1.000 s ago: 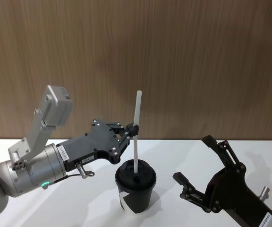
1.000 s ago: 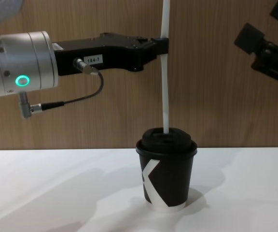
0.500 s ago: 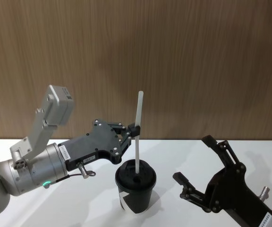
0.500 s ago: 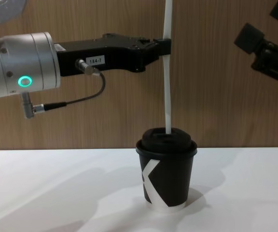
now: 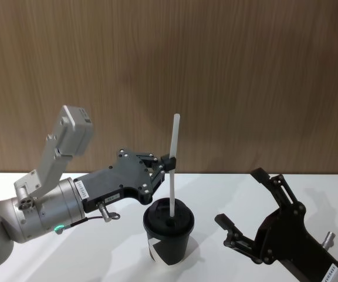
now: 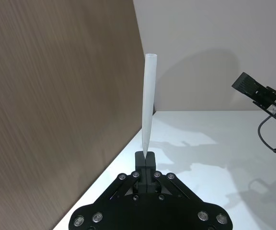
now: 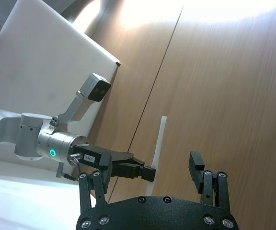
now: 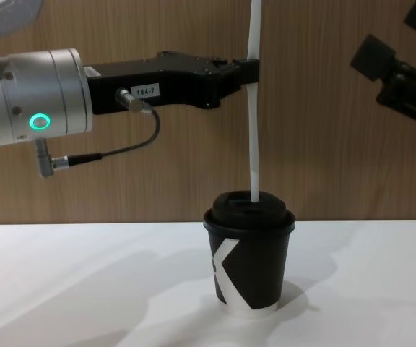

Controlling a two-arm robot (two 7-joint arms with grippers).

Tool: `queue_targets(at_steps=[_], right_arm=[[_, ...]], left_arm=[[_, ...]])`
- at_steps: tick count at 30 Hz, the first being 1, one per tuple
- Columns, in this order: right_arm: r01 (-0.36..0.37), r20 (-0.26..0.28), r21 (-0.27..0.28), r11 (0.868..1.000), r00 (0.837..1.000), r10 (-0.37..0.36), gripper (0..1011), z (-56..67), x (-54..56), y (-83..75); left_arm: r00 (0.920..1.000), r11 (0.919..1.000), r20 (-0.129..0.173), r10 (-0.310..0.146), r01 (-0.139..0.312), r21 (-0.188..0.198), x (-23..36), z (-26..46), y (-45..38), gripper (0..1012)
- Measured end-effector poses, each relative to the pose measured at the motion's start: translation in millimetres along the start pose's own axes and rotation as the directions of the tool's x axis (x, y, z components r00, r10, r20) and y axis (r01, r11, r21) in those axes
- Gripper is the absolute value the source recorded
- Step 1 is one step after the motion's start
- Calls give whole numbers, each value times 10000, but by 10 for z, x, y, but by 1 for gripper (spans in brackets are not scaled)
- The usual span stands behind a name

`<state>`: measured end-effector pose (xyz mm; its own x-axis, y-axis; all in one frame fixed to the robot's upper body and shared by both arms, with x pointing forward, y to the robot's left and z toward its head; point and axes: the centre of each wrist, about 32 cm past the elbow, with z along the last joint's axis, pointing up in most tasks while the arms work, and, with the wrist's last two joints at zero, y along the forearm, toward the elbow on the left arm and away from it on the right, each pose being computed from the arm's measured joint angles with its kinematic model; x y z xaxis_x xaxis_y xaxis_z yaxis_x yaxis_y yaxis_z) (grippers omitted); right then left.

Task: Pick up the straw with one hand, pass it to the other hand, and insert it into the cup.

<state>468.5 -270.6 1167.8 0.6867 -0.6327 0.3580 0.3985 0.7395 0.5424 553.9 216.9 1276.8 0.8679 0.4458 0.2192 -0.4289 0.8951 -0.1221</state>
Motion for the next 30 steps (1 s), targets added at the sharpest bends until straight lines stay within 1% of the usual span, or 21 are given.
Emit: queue_targets(at_steps=[14, 23, 30], right_arm=[[0, 0, 0, 10000, 10000, 0, 1001, 0, 0, 0], [1, 0, 1, 10000, 10000, -1, 1001, 0, 0, 0], [1, 0, 0, 10000, 10000, -1, 1001, 0, 0, 0]], left_arm=[[10000, 9999, 19, -97, 97, 105, -15, 29, 8, 0], [9999, 9998, 30, -130, 129, 179, -17, 28, 18, 0], [9999, 9996, 32, -147, 146, 251, -6, 17, 29, 0]])
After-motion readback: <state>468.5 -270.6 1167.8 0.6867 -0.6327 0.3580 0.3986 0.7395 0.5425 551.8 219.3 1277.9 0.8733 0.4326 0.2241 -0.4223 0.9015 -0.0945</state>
